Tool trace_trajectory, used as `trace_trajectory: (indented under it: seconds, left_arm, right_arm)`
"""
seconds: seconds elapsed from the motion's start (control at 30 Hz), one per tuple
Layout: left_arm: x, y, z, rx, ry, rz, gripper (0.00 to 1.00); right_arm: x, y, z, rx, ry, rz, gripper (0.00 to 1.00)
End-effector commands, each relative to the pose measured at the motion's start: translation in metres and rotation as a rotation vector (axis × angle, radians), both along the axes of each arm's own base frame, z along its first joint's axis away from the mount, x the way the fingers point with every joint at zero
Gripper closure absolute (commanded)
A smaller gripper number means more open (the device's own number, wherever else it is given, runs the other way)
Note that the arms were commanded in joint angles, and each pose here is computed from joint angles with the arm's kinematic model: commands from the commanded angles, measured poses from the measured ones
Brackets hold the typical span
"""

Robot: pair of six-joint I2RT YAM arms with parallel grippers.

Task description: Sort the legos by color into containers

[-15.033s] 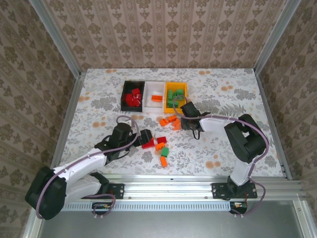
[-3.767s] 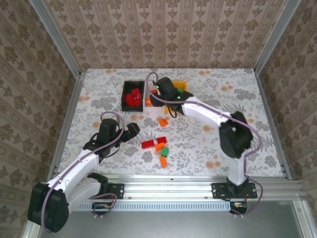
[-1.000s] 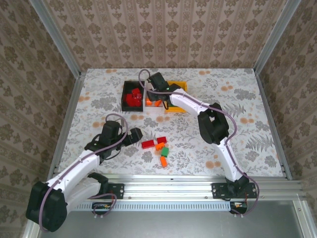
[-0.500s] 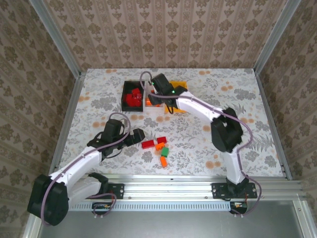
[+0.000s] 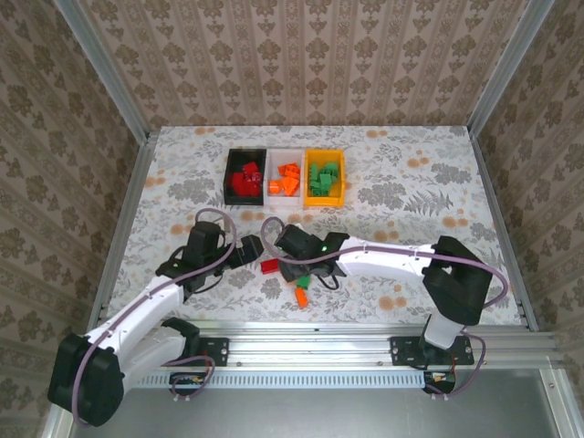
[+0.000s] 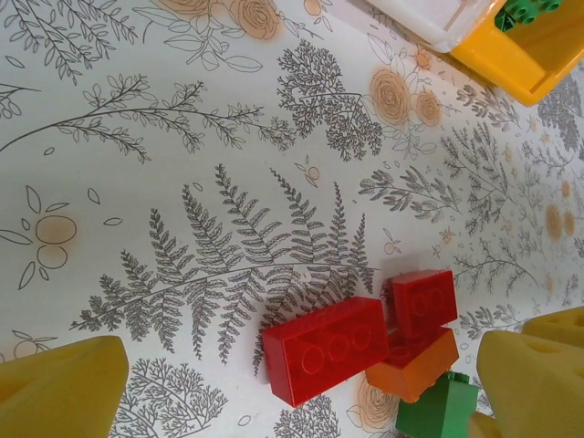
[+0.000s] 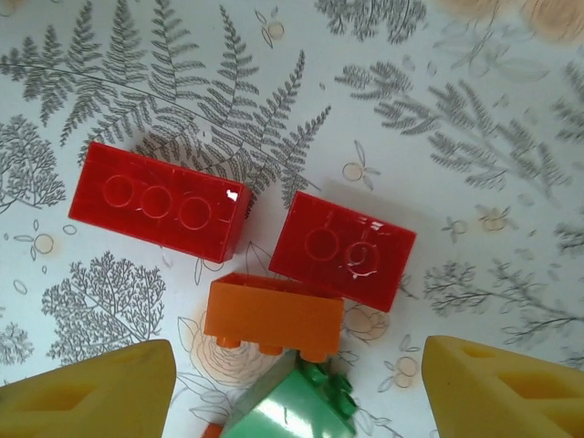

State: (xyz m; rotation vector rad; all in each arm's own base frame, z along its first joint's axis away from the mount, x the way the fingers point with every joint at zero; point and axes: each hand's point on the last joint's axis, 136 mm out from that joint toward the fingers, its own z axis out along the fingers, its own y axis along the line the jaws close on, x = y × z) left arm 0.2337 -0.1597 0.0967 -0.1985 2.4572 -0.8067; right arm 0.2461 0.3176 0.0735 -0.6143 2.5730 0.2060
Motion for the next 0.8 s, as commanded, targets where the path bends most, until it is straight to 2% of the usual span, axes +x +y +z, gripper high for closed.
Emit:
trace_trajectory:
  seconds: [0.0, 0.2, 0.3, 0.6, 0.77]
  left_arm:
    - [-0.004, 0.006, -0.003, -0.005, 0.004, 0.023, 0.00]
    - [-0.008, 0.011, -0.004, 0.000, -0.005, 0.039, 0.00]
    - [-0.008, 0.013, -0.003, 0.002, -0.009, 0.045, 0.00]
    - [-0.009, 0.013, -0.004, 0.009, -0.006, 0.037, 0.00]
    - [-0.008, 0.013, -0.003, 0.006, -0.010, 0.037, 0.00]
  right_arm:
    - [-0.008, 0.006, -0.017, 0.004, 0.066, -0.037, 0.25]
    - [-0.005, 0.009, -0.032, -0.040, 0.100, -0.057, 0.24]
    - [-0.002, 0.011, -0.035, -0.034, 0.103, -0.073, 0.27]
    - [0.003, 0.003, -0.044, -0.084, 0.084, -0.101, 0.41]
    - [0.005, 0.002, -0.033, -0.068, 0.035, -0.102, 0.55]
